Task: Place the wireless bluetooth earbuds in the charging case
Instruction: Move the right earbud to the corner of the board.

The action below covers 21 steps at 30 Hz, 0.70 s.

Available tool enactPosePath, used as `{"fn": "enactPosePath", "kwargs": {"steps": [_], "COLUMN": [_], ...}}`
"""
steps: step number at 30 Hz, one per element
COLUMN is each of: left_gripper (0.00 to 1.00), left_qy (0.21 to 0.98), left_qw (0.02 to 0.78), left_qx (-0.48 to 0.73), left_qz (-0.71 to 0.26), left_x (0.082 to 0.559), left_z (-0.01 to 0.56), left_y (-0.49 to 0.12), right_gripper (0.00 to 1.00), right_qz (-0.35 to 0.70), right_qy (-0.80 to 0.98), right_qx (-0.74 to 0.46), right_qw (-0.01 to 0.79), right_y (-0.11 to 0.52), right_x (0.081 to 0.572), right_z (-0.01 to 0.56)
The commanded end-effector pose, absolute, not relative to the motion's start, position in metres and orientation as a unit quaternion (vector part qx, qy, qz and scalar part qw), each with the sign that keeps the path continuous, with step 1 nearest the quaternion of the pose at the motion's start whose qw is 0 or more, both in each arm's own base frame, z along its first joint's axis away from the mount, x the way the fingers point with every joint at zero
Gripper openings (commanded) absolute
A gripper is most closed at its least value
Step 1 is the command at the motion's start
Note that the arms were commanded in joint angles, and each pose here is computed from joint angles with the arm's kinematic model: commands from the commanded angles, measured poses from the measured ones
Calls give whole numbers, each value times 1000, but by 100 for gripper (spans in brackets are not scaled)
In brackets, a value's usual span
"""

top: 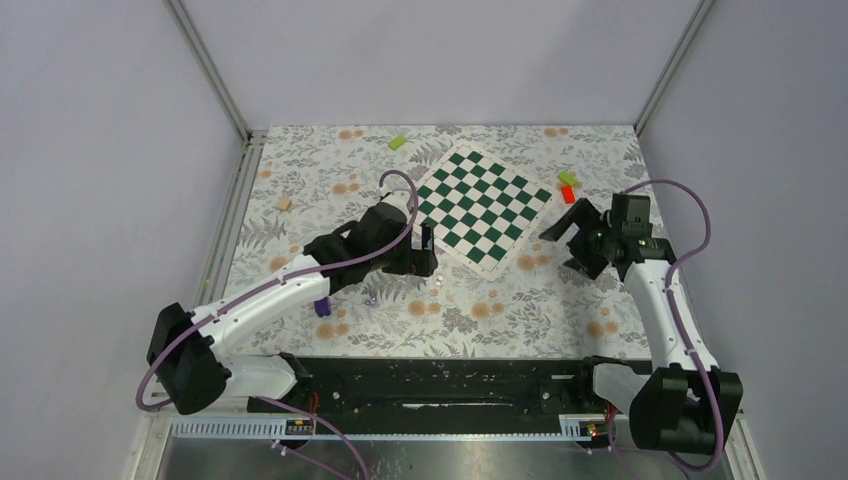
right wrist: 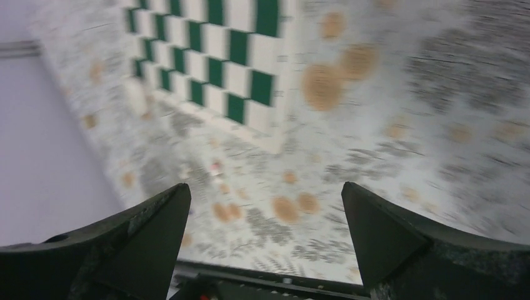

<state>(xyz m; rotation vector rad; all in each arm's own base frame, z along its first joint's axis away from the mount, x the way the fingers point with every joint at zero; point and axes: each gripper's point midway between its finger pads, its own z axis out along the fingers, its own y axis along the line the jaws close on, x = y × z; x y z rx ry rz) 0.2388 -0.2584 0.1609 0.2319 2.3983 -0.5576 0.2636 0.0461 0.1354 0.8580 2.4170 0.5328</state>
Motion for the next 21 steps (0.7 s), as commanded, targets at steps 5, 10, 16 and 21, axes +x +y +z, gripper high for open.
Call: {"fn": "enactPosePath", "kwargs": {"steps": [5, 10, 16, 21], "left_gripper": [99, 99, 99, 99], "left_qy": [820, 802, 824, 842], "left_qw": [482, 502, 463, 402], "left_qx": [4, -69, -34, 12], "left_qz": [-308, -315, -326, -360], "left_x": [261, 265, 261, 253], "left_z": [257, 276, 273, 258], "left_y": [-249, -218, -224, -254], "right_gripper": [99, 98, 97, 100], "right_qz": [389, 334, 80, -145], "right_qy": [845, 856, 882, 850], "right_qx": [215, 242, 307, 384], "right_qw": [298, 313, 348, 332], "right_y": [101, 84, 1, -83], "right_x": [299, 299, 283, 261], "right_z": [215, 200, 173, 157]}}
